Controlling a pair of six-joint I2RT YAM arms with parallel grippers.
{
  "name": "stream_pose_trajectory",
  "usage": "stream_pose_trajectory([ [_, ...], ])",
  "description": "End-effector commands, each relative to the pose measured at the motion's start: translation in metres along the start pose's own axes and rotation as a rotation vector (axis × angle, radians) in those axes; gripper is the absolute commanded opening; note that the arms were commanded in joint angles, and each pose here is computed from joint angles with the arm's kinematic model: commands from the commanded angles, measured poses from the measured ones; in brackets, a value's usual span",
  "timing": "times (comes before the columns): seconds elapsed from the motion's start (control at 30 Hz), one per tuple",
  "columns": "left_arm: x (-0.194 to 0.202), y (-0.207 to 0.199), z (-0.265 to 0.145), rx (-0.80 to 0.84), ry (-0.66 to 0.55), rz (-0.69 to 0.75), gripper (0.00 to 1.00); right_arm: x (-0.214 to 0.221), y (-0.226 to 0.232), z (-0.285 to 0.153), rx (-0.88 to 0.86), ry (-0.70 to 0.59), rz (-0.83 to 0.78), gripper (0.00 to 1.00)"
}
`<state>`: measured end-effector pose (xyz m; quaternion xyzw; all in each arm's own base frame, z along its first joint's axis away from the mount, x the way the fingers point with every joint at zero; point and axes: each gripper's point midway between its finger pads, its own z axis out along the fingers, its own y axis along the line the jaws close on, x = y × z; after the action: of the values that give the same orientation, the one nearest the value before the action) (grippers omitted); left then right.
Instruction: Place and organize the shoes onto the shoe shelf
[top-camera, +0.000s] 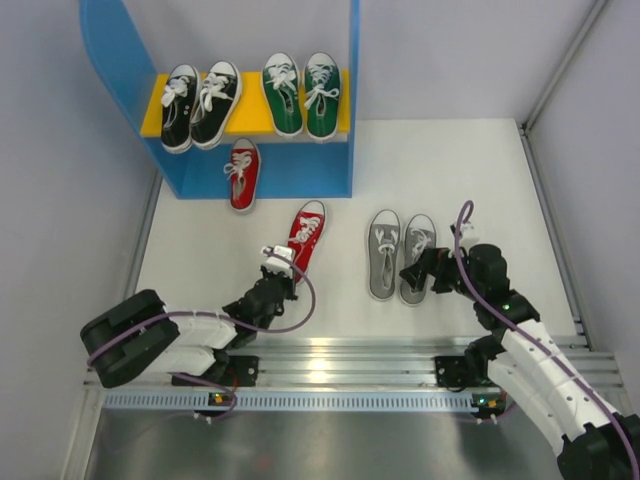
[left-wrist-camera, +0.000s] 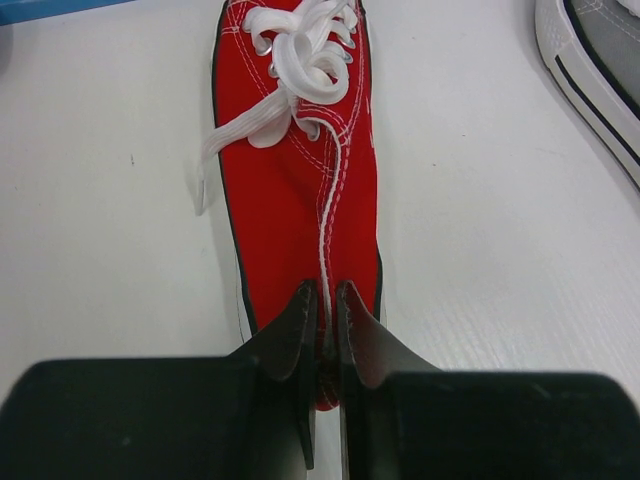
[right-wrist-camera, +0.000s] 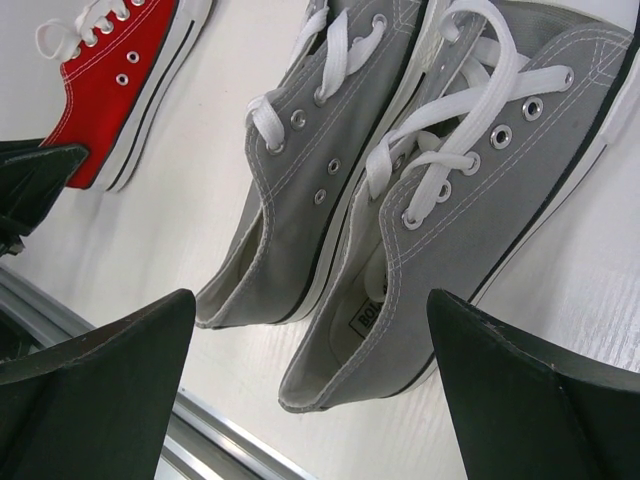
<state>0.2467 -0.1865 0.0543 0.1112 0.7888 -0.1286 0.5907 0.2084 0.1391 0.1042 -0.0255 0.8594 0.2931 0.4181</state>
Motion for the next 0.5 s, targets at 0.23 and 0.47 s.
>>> stream_pose_trajectory([
  [0.23, -0.09, -0.004, -0.026, 0.014, -0.111, -0.099, 0.0, -0.019, 0.012, -0.003, -0.042, -0.084, -0.037, 0.99],
  [0.47, -0.142, 0.012, -0.057, 0.001, -0.219, -0.052, 0.0, -0.018, 0.016, -0.003, -0.069, -0.091, -0.035, 0.99],
])
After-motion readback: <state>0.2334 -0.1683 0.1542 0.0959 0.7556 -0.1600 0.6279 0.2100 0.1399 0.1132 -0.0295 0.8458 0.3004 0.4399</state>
